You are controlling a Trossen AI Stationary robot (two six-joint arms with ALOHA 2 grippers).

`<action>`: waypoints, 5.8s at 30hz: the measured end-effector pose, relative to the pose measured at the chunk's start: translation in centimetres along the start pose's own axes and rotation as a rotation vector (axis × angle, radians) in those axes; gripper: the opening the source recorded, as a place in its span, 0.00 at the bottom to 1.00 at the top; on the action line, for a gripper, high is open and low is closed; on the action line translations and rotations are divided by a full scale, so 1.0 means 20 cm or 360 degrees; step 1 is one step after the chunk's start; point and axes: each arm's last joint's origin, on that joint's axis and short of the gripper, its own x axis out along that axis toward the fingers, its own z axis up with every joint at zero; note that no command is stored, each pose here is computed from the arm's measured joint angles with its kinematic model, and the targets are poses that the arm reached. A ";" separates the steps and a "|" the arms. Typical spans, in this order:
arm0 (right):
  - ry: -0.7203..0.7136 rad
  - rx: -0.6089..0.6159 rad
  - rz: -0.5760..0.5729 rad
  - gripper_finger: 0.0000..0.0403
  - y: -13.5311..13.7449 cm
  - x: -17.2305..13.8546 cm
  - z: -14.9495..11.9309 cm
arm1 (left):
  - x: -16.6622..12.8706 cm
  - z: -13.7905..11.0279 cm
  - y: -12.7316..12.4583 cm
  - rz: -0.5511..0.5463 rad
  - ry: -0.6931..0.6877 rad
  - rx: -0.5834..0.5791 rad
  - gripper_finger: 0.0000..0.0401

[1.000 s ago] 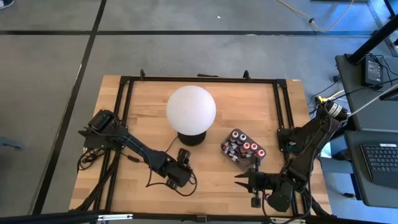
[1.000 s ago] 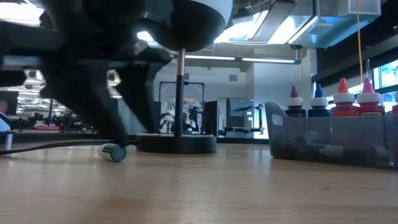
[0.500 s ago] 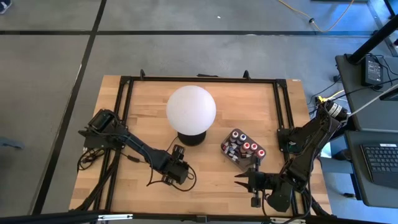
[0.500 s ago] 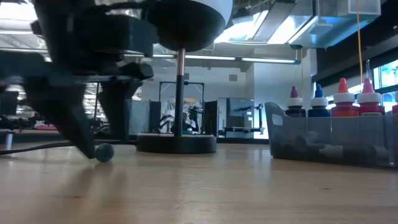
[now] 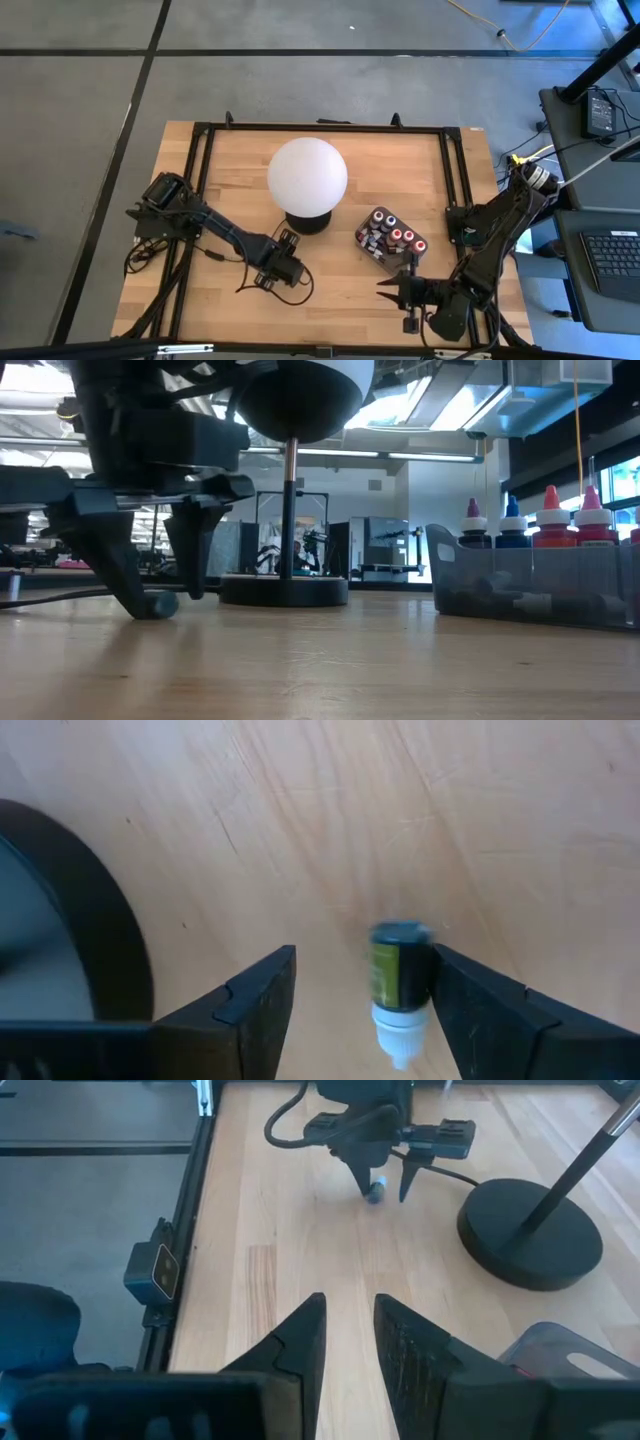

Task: Pick & Place food coloring
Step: Put the small green food coloring bottle into the black container, then adjust the large orange food coloring bottle in the black container

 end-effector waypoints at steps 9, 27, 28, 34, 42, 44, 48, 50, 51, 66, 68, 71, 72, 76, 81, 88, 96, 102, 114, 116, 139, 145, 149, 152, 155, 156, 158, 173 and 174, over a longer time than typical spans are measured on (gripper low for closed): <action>0.0044 -0.0015 -0.0033 0.23 0.04 0.06 -0.05 | 0.01 0.00 0.01 -0.0120 0.0007 -0.0070 0.40; 0.0079 -0.0037 -0.0025 0.23 0.05 0.08 -0.07 | -0.04 0.10 0.01 -0.0211 -0.0127 -0.0510 0.17; 0.0078 -0.0037 -0.0025 0.23 0.05 0.08 -0.07 | -0.06 0.14 0.02 -0.0226 -0.0230 -0.0527 0.17; 0.0070 -0.0056 -0.0045 0.23 0.05 0.08 -0.08 | -0.16 0.35 0.06 -0.0263 -0.0987 -0.0532 0.17; -0.0014 -0.0157 0.0132 0.23 0.06 0.14 -0.20 | -0.27 0.48 0.16 0.0033 -0.1620 -0.0456 0.17; -0.0018 -0.0210 0.0211 0.23 0.06 0.16 -0.25 | -0.25 0.50 0.18 0.0069 -0.1676 -0.0463 0.17; -0.0113 -0.0251 0.0468 0.23 0.07 0.15 -0.27 | -0.19 0.53 0.22 0.0118 -0.1803 -0.0496 0.17; -0.0215 -0.0279 0.0567 0.23 0.07 0.11 -0.29 | -0.15 0.54 0.24 0.0146 -0.1847 -0.0525 0.17; -0.0252 -0.0294 0.0593 0.23 0.06 0.10 -0.30 | -0.13 0.55 0.25 0.0160 -0.1877 -0.0541 0.17; -0.0348 -0.0240 0.0662 0.23 -0.02 0.04 -0.35 | 0.19 0.52 0.52 0.0454 -0.2124 -0.0818 0.17; -0.0347 -0.0238 0.0662 0.23 -0.02 0.04 -0.35 | 0.24 0.51 0.54 0.0465 -0.2106 -0.0848 0.17; -0.0347 -0.0238 0.0662 0.23 -0.02 0.04 -0.35 | 0.31 0.48 0.57 0.0463 -0.2057 -0.0925 0.18; -0.0347 -0.0238 0.0663 0.23 -0.02 0.04 -0.35 | 0.34 0.48 0.57 0.0463 -0.2037 -0.0944 0.18; -0.0347 -0.0238 0.0663 0.23 -0.02 0.04 -0.35 | 0.36 0.46 0.60 0.0475 -0.2029 -0.0964 0.19; -0.0347 -0.0239 0.0663 0.23 -0.02 0.04 -0.35 | 0.37 0.46 0.60 0.0475 -0.2024 -0.0965 0.21; -0.0346 -0.0239 0.0662 0.23 -0.02 0.04 -0.35 | 0.36 0.47 0.60 0.0488 -0.2025 -0.0939 0.25; -0.0365 -0.0289 0.0660 0.23 -0.02 0.03 -0.34 | 0.29 0.48 0.59 0.0562 -0.2052 -0.0839 0.34; -0.0352 -0.0028 0.0673 0.23 -0.06 -0.03 -0.28 | 0.08 0.50 0.54 0.0467 -0.1906 -0.0765 0.37; 0.0309 0.0364 0.0359 0.23 -0.27 0.12 -0.15 | -0.30 0.35 0.15 0.0148 -0.1142 -0.0755 0.36; 0.0450 0.0359 0.0323 0.23 -0.28 0.16 -0.11 | -0.33 0.32 0.08 0.0228 -0.1096 -0.0835 0.36; 0.0808 0.0292 -0.0592 0.23 -0.27 0.44 -0.02 | -0.38 0.18 -0.26 0.0537 -0.0871 -0.0931 0.36; 0.1057 0.0310 -0.0884 0.23 -0.30 0.55 -0.09 | -0.39 0.18 -0.27 0.0535 -0.0874 -0.0925 0.36; 0.1182 0.0370 -0.1059 0.23 -0.29 0.56 -0.08 | -0.38 0.18 -0.26 0.0537 -0.0870 -0.0934 0.37; 0.1201 0.0413 -0.1046 0.23 -0.26 0.59 -0.08 | -0.38 0.18 -0.25 0.0536 -0.0870 -0.0939 0.37; 0.1263 0.0412 -0.1082 0.23 -0.25 0.62 -0.12 | -0.38 0.18 -0.25 0.0536 -0.0870 -0.0938 0.36; 0.1286 0.0436 -0.1098 0.23 -0.26 0.64 -0.13 | -0.38 0.18 -0.25 0.0535 -0.0870 -0.0939 0.36; 0.1333 0.0444 -0.1125 0.23 -0.27 0.66 -0.16 | -0.38 0.18 -0.25 0.0534 -0.0870 -0.0939 0.36; 0.1374 0.0396 -0.1317 0.23 -0.35 0.67 -0.16 | -0.38 0.18 -0.25 0.0532 -0.0871 -0.0941 0.37; 0.1374 0.0400 -0.1321 0.23 -0.35 0.68 -0.16 | -0.38 0.18 -0.25 0.0530 -0.0873 -0.0949 0.37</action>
